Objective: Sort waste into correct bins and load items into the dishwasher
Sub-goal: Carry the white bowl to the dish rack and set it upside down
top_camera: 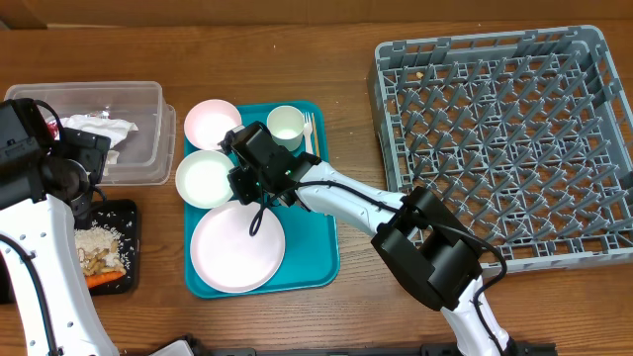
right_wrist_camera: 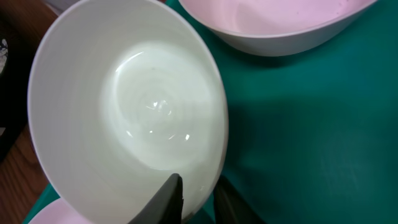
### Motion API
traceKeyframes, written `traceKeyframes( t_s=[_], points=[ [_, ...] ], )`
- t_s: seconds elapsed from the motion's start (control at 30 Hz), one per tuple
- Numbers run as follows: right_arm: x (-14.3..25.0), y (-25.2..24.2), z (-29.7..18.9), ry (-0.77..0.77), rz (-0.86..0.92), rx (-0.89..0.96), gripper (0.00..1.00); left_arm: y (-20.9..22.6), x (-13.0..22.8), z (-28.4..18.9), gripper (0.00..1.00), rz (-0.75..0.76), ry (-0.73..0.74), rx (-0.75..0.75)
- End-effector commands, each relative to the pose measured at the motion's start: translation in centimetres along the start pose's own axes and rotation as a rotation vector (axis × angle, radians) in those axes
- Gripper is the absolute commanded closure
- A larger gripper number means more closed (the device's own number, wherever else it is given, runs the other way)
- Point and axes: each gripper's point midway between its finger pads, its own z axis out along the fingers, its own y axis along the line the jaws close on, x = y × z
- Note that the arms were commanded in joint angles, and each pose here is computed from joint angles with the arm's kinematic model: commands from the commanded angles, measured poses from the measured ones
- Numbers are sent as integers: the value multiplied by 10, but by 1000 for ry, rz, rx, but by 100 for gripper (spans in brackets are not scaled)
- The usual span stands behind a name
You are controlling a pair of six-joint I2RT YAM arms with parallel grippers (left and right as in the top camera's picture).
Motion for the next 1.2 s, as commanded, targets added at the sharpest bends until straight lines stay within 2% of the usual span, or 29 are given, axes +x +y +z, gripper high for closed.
traceKeyframes(
  t_s=[0.0,0.23,0.57,0.73,0.87,0.97,1.07,1.17],
  points=[
    [-20,9,-14,-49,-9,-14,84,-1,0,0,0,-9,0,2],
    [-20,9,-15,-47,-8,-14,96,-1,0,0,0,-9,0,2],
    [-39,13,-38,-97,-10,-20,96,-1,0,0,0,-9,0,2],
    [-64,3,-65,-165,6,-14,96,-1,0,0,0,-9,0,2],
    [-88,-6,-101,-235,20,-6,96,-1,0,0,0,-9,0,2],
    [-117,-25,-155,-335,45,35,96,-1,0,0,0,-9,0,2],
    [-130,-81,-215,-418,112,253,96,-1,0,0,0,-9,0,2],
    [-121,-149,-278,-430,138,502,96,-1,0,0,0,-9,0,2]
  ],
)
